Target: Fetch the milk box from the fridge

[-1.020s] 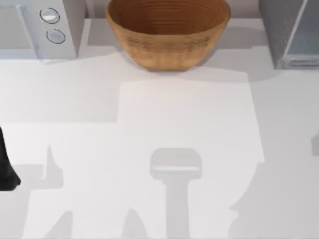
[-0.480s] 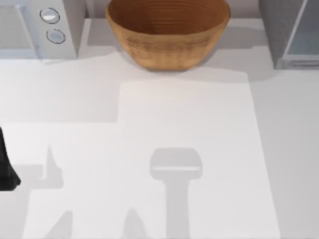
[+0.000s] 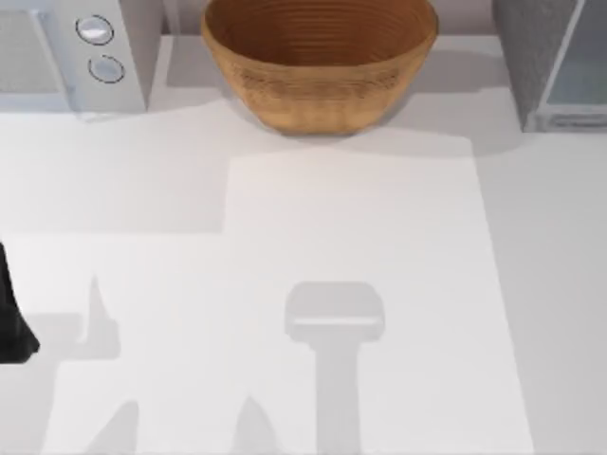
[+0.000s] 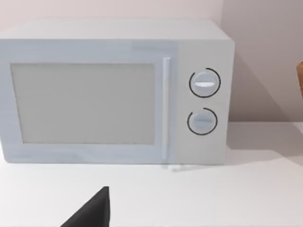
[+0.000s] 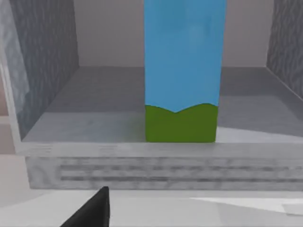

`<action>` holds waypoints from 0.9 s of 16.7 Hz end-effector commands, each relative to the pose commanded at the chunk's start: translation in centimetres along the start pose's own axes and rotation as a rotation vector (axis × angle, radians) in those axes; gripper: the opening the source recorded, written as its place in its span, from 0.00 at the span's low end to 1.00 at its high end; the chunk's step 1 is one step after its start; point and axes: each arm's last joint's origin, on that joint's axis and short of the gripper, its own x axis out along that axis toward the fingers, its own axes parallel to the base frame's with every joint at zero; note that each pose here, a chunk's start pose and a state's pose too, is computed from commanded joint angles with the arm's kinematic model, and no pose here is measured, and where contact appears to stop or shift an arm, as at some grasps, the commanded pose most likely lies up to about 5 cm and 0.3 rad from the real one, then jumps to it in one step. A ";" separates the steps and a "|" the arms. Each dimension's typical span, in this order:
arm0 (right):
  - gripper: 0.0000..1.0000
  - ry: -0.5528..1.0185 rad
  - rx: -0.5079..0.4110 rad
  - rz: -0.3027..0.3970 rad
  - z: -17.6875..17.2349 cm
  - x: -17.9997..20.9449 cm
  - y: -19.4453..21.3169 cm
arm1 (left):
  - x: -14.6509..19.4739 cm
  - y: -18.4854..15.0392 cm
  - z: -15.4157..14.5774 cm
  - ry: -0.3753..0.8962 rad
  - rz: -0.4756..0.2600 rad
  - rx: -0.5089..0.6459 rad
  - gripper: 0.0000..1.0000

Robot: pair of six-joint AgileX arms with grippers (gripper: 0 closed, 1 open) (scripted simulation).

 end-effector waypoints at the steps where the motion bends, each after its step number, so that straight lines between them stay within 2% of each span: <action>1: 1.00 0.002 0.000 0.000 -0.1 0.3 -0.1 | 0.0 0.0 0.0 0.000 0.000 0.000 1.00; 5: 1.00 0.008 -0.002 -0.007 -0.3 4.3 -0.8 | 0.0 0.0 0.0 0.000 0.000 0.000 1.00; 11: 1.00 -0.022 -0.012 -0.012 0.7 15.2 -0.7 | 0.0 0.0 0.0 0.000 0.000 0.000 1.00; 15: 1.00 -0.006 -0.005 -0.012 0.9 18.7 0.7 | 0.0 0.0 0.0 0.000 0.000 0.000 1.00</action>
